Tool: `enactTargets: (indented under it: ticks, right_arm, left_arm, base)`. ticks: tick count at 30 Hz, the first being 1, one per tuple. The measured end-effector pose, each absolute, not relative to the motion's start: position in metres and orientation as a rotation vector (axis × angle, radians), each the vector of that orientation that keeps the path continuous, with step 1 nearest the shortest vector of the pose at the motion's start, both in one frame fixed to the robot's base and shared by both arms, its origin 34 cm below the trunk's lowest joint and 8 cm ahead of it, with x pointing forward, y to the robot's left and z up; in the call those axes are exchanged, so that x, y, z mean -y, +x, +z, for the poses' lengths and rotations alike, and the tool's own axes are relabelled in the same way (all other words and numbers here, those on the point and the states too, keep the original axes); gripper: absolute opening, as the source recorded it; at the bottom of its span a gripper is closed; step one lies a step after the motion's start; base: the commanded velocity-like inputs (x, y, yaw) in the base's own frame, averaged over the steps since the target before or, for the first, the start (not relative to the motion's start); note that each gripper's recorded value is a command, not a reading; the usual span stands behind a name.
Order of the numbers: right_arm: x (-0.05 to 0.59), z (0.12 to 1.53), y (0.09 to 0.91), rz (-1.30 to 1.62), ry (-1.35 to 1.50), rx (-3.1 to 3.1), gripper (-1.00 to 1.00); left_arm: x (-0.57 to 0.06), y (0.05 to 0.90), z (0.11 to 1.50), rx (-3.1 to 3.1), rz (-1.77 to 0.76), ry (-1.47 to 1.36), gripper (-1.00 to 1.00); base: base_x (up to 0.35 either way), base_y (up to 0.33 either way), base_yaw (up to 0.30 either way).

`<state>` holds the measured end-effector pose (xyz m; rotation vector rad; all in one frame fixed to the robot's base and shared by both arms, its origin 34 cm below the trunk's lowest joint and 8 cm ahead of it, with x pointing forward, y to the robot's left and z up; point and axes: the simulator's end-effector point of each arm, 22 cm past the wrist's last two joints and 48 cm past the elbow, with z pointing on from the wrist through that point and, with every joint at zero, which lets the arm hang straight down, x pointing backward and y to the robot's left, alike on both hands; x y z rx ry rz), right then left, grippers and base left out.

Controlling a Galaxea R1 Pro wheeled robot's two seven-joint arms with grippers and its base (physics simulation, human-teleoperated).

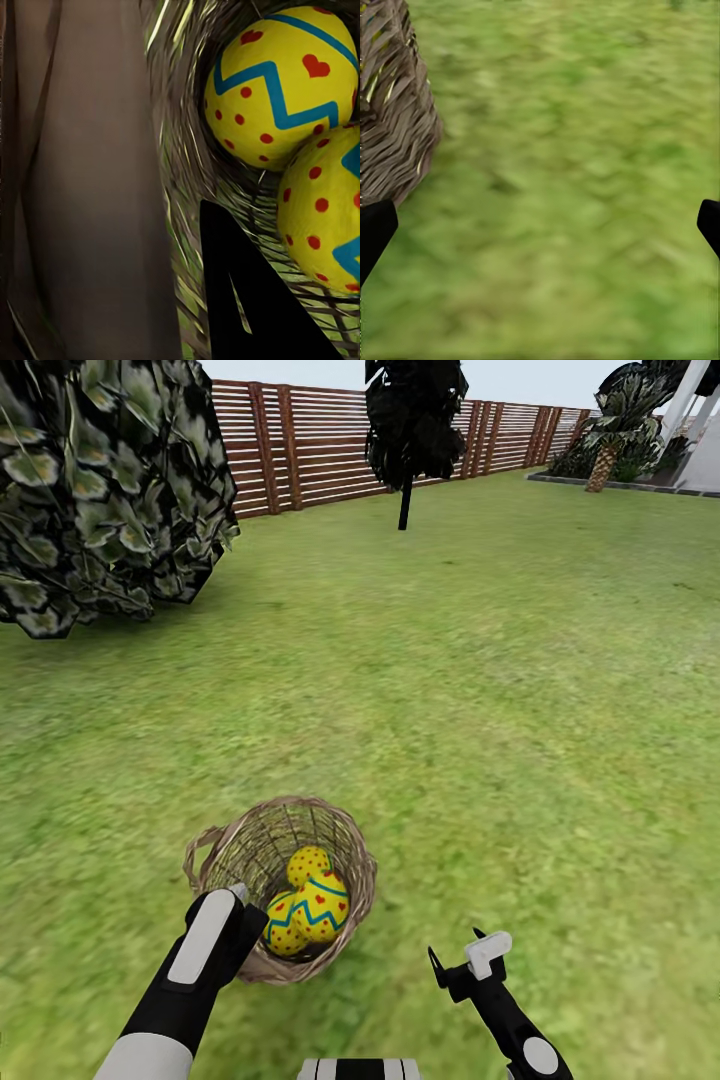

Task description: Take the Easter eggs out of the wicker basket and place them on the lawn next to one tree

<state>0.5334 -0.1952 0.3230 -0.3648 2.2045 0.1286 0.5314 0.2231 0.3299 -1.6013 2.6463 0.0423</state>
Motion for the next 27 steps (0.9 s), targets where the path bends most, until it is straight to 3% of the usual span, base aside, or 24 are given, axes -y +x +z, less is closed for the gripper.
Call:
enactTargets:
  ticks: [27]
  right_arm:
    - [0.197, 0.379, 0.544, 0.123, -0.357, -2.214, 1.0]
  left_arm:
    - [-0.238, 0.517, 0.395, -2.695, 0.246, -1.649, -1.0]
  base:
    - [0.0, 0.0, 0.0]
